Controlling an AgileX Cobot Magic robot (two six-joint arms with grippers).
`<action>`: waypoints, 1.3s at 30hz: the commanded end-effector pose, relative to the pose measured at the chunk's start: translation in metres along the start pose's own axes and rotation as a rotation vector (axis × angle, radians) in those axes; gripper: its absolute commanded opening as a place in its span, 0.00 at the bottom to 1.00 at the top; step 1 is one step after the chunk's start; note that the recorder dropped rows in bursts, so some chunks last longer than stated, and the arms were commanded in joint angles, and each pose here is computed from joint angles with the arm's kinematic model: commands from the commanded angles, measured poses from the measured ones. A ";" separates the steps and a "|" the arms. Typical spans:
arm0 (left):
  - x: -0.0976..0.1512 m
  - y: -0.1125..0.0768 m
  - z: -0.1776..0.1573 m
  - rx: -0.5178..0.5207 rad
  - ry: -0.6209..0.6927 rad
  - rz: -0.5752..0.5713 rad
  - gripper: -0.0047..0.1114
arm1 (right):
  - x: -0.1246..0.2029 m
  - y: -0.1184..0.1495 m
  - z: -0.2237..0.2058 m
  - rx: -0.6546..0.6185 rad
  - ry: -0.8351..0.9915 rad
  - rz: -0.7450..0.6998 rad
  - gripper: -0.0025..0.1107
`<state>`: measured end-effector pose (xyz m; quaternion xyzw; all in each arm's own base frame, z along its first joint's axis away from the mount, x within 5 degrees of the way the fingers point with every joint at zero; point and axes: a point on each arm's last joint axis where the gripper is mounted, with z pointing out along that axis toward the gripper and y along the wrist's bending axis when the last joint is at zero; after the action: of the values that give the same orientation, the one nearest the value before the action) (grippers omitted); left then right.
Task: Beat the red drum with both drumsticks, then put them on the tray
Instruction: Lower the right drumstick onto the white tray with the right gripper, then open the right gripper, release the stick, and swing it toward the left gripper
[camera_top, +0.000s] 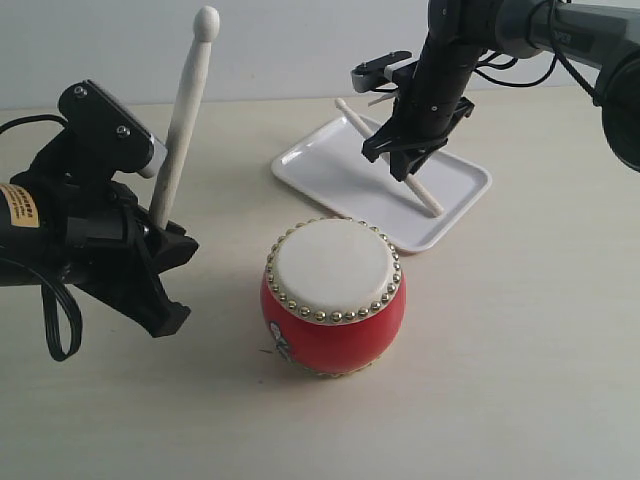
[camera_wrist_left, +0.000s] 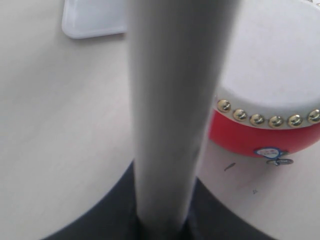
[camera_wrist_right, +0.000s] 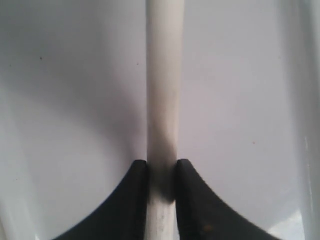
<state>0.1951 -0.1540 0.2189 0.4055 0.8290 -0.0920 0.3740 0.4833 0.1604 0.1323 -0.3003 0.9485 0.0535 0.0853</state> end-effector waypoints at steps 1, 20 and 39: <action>-0.001 0.001 -0.002 -0.004 -0.017 -0.016 0.04 | 0.003 0.000 0.008 -0.014 0.036 0.010 0.15; -0.001 0.001 -0.002 -0.004 -0.017 -0.018 0.04 | 0.003 0.001 0.011 -0.026 0.028 0.018 0.42; -0.007 0.013 -0.003 -0.046 -0.104 -0.238 0.04 | 0.042 -0.003 -0.094 -0.342 -0.299 0.132 0.31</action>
<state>0.2037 -0.1503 0.2239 0.3191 0.8499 -0.1266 0.3999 0.4494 0.1258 0.2081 -0.2367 0.9324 0.2375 0.1346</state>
